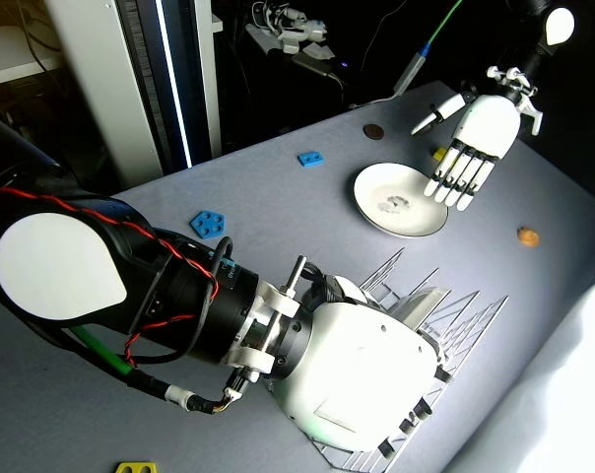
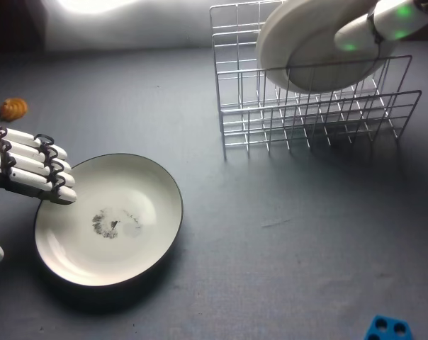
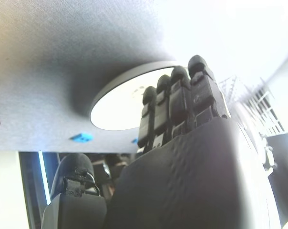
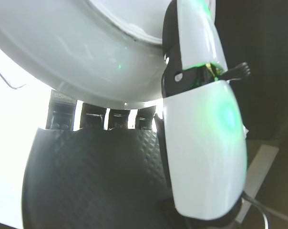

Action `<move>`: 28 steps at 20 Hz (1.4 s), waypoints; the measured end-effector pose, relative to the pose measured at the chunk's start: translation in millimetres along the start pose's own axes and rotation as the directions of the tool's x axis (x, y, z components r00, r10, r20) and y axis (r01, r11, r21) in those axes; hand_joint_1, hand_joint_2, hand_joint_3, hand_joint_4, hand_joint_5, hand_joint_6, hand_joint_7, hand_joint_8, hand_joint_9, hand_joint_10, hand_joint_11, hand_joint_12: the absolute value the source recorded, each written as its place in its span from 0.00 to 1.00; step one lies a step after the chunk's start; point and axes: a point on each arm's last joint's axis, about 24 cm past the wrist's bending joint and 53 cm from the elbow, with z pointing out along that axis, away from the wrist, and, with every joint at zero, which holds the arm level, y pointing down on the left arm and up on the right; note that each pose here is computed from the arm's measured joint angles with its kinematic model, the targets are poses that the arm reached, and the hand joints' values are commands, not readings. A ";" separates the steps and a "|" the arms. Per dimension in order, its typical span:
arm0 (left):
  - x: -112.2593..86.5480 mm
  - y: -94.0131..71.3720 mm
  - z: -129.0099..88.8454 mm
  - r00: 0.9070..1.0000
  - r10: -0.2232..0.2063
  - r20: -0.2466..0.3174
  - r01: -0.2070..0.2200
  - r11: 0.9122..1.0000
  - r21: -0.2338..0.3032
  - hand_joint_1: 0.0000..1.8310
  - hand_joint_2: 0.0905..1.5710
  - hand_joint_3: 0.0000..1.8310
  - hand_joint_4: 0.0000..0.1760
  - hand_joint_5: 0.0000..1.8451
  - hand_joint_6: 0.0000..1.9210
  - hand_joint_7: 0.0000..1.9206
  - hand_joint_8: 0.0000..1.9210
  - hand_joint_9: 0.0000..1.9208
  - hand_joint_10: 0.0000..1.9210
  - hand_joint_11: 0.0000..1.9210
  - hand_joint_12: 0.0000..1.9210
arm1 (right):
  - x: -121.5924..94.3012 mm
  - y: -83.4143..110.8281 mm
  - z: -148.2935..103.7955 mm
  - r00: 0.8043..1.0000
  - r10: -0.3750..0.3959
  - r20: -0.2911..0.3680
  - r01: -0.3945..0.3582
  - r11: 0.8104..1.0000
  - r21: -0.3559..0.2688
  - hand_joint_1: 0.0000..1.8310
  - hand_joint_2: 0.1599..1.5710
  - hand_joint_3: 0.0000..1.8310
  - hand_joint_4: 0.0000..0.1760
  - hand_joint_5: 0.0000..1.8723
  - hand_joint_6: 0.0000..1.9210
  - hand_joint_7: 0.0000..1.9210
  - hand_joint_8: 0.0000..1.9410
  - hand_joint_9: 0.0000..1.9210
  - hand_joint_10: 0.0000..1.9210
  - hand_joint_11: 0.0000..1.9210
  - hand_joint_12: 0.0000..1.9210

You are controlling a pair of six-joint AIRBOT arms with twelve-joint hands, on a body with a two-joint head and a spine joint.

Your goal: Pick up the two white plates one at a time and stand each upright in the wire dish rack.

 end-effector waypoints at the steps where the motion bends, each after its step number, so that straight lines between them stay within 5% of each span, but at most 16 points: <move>1: 0.0 0.0 0.0 1.000 0.000 0.000 0.000 1.000 0.000 0.00 0.70 0.00 0.00 0.09 0.01 0.08 0.01 0.06 0.00 0.01 0.06 | 1.8 -1.9 0.1 1.000 -0.005 -0.005 0.005 1.000 0.002 0.67 0.67 0.00 0.15 0.53 0.53 0.53 0.46 0.60 0.02 0.34 0.52; 6: -3.8 -1.0 0.0 1.000 0.004 0.010 -0.004 1.000 0.002 0.00 0.70 0.00 0.00 0.11 0.00 0.09 0.00 0.07 0.00 0.00 0.11 | 0.4 0.3 0.4 1.000 -0.009 0.000 0.009 1.000 0.000 0.67 0.66 0.00 0.16 0.56 0.48 0.54 0.44 0.63 0.02 0.35 0.51; 10: -2.9 -0.8 0.0 1.000 0.006 0.006 -0.006 1.000 0.001 0.00 0.69 0.00 0.00 0.09 0.00 0.07 0.00 0.05 0.00 0.00 0.06 | -0.2 1.9 0.5 1.000 -0.012 0.001 0.012 1.000 -0.002 0.66 0.68 0.00 0.16 0.50 0.56 0.52 0.50 0.60 0.01 0.32 0.54; 11: -2.9 -0.8 0.0 1.000 0.006 0.006 -0.006 1.000 0.001 0.00 0.69 0.00 0.00 0.09 0.00 0.08 0.00 0.06 0.00 0.00 0.06 | -1.3 2.5 0.6 1.000 -0.015 0.005 0.015 1.000 0.000 0.63 0.69 0.00 0.00 0.50 0.54 0.50 0.26 0.58 0.00 0.31 0.54; 12: -3.0 -0.9 0.0 1.000 0.006 0.006 -0.006 1.000 0.002 0.00 0.69 0.00 0.00 0.09 0.00 0.07 0.00 0.05 0.00 0.00 0.06 | -2.7 4.0 0.8 1.000 -0.018 0.010 0.018 1.000 0.000 0.63 0.69 0.00 0.00 0.50 0.54 0.54 0.12 0.57 0.00 0.31 0.53; 13: -2.9 -0.8 0.0 1.000 0.006 0.006 -0.006 1.000 0.001 0.00 0.69 0.00 0.00 0.09 0.00 0.07 0.00 0.05 0.00 0.00 0.06 | -3.3 3.6 0.8 1.000 -0.016 0.012 0.016 1.000 0.002 0.66 0.67 0.01 0.00 0.50 0.56 0.53 0.39 0.58 0.00 0.32 0.52; 14: -2.9 -0.8 0.0 1.000 0.006 0.006 -0.006 1.000 0.001 0.00 0.69 0.00 0.00 0.09 0.00 0.07 0.00 0.05 0.00 0.00 0.06 | -3.8 4.6 0.9 1.000 -0.016 0.013 0.016 1.000 0.001 0.66 0.68 0.00 0.09 0.51 0.55 0.51 0.47 0.58 0.01 0.31 0.52; 18: -3.1 1.4 -1.4 1.000 0.007 0.007 -0.007 1.000 -0.004 0.00 0.70 0.00 0.00 0.10 0.00 0.08 0.00 0.06 0.00 0.00 0.09 | -6.0 4.3 0.9 1.000 -0.023 0.021 0.022 1.000 0.007 0.67 0.66 0.00 0.11 0.57 0.46 0.52 0.48 0.63 0.02 0.33 0.53; 22: -3.0 1.6 -1.5 1.000 0.008 0.006 -0.008 1.000 -0.005 0.00 0.71 0.00 0.00 0.08 0.00 0.07 0.01 0.05 0.01 0.01 0.05 | -5.8 3.9 0.8 0.999 -0.026 0.020 0.026 1.000 0.008 0.67 0.67 0.00 0.04 0.55 0.52 0.51 0.47 0.60 0.00 0.32 0.53; 23: -3.1 1.6 -1.5 1.000 0.008 0.006 -0.008 1.000 -0.005 0.00 0.70 0.00 0.00 0.09 0.01 0.07 0.01 0.06 0.01 0.01 0.05 | -5.7 3.8 0.8 0.999 -0.027 0.020 0.027 1.000 0.008 0.67 0.67 0.00 0.15 0.55 0.50 0.53 0.46 0.61 0.01 0.33 0.53; 24: -3.1 1.6 -1.5 1.000 0.008 0.006 -0.008 1.000 -0.005 0.00 0.70 0.00 0.00 0.09 0.01 0.07 0.01 0.05 0.00 0.01 0.05 | -5.8 3.8 0.8 0.999 -0.028 0.020 0.027 1.000 0.008 0.62 0.68 0.00 0.00 0.51 0.53 0.50 0.22 0.57 0.00 0.30 0.54; 25: -3.1 1.6 -1.5 1.000 0.008 0.006 -0.008 1.000 -0.005 0.00 0.70 0.00 0.00 0.08 0.00 0.07 0.00 0.05 0.00 0.00 0.05 | -5.8 3.8 0.8 0.999 -0.028 0.020 0.027 1.000 0.008 0.56 0.66 0.00 0.00 0.44 0.25 0.50 0.11 0.54 0.00 0.26 0.54; 26: -3.1 1.6 -1.5 1.000 0.008 0.006 -0.008 1.000 -0.005 0.00 0.70 0.00 0.00 0.09 0.00 0.07 0.00 0.05 0.00 0.01 0.05 | -5.8 3.9 0.8 0.999 -0.030 0.020 0.030 1.000 0.008 0.56 0.64 0.00 0.00 0.46 0.11 0.51 0.04 0.52 0.00 0.26 0.53; 27: -3.2 1.5 -1.5 1.000 0.008 0.007 -0.008 1.000 -0.005 0.00 0.70 0.00 0.00 0.10 0.00 0.08 0.00 0.07 0.00 0.00 0.10 | -6.2 3.9 0.6 0.999 -0.028 0.021 0.028 1.000 0.008 0.61 0.67 0.00 0.00 0.52 0.42 0.55 0.02 0.54 0.01 0.29 0.51; 28: -3.1 1.3 -1.4 1.000 0.008 0.007 -0.008 1.000 -0.004 0.00 0.70 0.00 0.00 0.10 0.00 0.08 0.00 0.07 0.00 0.00 0.11 | -6.3 3.8 0.6 0.999 -0.027 0.021 0.027 1.000 0.008 0.66 0.65 0.01 0.00 0.55 0.47 0.55 0.34 0.57 0.01 0.34 0.51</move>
